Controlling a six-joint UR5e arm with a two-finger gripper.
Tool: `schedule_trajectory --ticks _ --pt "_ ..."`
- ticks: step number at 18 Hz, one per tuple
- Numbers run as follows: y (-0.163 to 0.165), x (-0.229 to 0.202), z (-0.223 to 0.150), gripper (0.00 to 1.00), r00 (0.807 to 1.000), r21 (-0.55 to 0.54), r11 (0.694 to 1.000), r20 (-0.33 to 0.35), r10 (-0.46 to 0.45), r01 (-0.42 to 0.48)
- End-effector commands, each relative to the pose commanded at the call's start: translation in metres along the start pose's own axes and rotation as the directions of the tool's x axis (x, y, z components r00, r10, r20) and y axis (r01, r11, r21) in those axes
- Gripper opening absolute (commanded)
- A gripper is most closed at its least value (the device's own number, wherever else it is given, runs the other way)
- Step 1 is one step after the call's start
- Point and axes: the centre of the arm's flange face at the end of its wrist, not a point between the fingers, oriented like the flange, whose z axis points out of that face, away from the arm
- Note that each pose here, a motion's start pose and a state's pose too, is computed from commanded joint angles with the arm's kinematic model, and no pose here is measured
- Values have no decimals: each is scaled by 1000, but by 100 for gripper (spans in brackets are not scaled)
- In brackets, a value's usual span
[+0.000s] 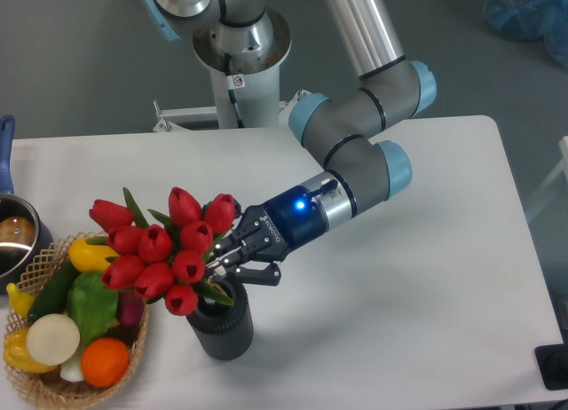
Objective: Insert the flowers into the vase
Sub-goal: 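Push the bouquet further down into the vase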
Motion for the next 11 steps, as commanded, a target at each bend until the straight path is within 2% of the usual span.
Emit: schedule_trajectory --ticks 11 --pt "42 -7 -2 9 999 2 999 4 -40 40"
